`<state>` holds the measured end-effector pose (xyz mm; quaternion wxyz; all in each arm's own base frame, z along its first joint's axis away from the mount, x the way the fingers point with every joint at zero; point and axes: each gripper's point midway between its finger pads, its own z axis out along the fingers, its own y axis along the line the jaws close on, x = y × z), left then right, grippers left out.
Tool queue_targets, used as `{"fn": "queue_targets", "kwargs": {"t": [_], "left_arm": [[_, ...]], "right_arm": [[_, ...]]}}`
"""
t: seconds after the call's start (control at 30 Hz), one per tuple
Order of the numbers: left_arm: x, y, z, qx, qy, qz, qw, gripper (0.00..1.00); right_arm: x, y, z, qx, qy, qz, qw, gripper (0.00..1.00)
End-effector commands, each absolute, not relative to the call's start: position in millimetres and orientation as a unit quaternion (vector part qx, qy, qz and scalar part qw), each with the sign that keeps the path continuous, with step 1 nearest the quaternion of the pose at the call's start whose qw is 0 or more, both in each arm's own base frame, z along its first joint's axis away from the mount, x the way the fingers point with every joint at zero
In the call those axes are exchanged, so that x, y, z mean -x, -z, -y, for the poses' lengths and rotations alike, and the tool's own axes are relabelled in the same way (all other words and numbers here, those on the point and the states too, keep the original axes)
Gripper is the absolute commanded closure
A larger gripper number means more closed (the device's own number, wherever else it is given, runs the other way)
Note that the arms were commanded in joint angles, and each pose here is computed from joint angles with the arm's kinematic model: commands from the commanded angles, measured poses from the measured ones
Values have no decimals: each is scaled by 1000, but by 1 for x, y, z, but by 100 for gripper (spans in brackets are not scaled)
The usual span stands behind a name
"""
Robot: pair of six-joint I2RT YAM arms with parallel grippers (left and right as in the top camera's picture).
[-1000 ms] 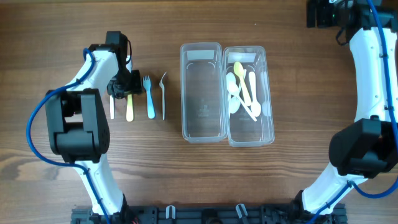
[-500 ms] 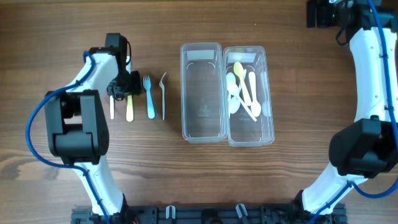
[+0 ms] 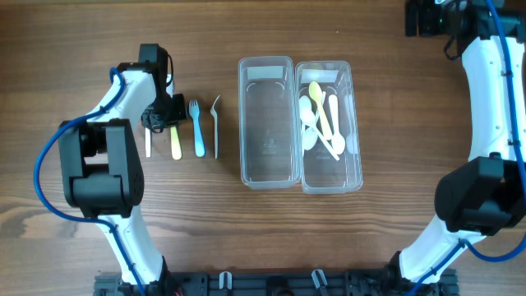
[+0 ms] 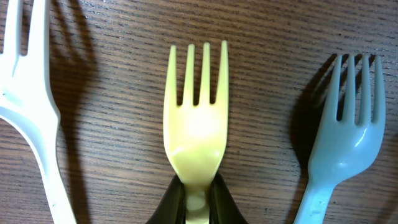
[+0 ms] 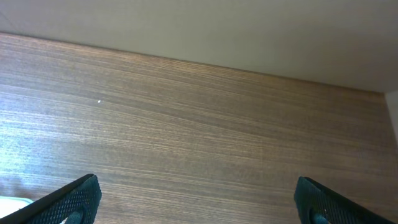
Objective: Pack container
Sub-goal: 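Carry the yellow fork into the left container and release it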
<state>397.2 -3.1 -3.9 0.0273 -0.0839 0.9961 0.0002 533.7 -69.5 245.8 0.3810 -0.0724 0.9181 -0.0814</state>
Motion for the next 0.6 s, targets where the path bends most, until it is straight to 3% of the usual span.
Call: {"fn": "queue_targets", "kwargs": {"t": [0.0, 0.27, 0.57], "left_arm": [[-380, 24, 6, 83, 6, -996, -7, 96], [-404, 0, 6, 84, 9, -996, 29, 96], [-443, -78, 6, 83, 17, -991, 106, 96]], "right_arm": [[-534, -244, 70, 75, 88, -918, 378, 0], [-534, -244, 70, 75, 88, -918, 378, 0], [-534, -244, 70, 75, 88, -918, 378, 0]]}}
